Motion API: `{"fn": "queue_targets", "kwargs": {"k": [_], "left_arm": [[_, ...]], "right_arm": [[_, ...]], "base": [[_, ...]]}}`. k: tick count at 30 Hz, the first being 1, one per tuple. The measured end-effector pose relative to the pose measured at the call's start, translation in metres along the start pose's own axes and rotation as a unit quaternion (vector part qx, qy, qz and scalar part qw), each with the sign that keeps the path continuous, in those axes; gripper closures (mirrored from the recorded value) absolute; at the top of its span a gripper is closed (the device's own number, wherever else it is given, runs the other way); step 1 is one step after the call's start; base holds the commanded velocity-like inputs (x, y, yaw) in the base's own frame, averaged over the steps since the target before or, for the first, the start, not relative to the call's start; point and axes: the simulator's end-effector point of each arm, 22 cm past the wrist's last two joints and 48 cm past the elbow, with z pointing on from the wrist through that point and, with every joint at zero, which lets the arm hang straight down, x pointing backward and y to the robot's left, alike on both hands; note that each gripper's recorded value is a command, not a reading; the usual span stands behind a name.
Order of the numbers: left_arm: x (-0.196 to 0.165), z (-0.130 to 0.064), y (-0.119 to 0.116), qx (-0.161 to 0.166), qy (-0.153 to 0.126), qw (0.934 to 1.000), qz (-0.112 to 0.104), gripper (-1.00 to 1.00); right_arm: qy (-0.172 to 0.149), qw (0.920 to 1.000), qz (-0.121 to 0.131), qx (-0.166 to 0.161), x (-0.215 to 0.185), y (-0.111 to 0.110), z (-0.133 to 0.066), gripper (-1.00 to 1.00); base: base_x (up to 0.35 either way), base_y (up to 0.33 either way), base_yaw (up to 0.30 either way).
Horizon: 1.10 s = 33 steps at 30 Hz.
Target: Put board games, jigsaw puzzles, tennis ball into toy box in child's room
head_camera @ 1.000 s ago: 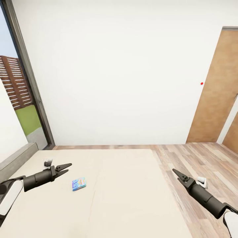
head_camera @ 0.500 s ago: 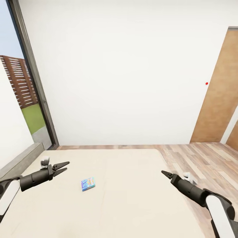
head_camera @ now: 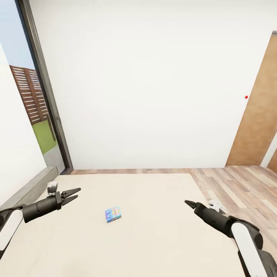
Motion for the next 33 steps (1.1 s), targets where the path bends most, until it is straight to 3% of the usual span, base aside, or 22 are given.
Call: {"fn": "queue_targets", "kwargs": {"k": [6, 23, 33], "left_arm": [[-0.0002, -0.0003, 0.0001, 0.0, 0.0, 1.0, 0.0, -1.0], [-0.0012, -0.0012, 0.0003, 0.0, -0.001, 1.0, 0.001, -1.0], [-0.0015, -0.0015, 0.0002, 0.0, -0.002, 1.0, 0.001, -1.0]], "right_arm": [[0.007, 0.9999, -0.007, 0.009, 0.0046, 0.0015, 0.0041, -1.0], [0.004, 1.0, -0.006, 0.002, 0.0028, 0.006, 0.0035, -1.0], [0.004, 1.0, -0.006, 0.001, 0.0024, 0.0069, 0.0033, -1.0]], "base": [[0.0, 0.171, 0.0], [0.0, 0.013, 0.002], [-0.052, 0.032, 0.176]]}}
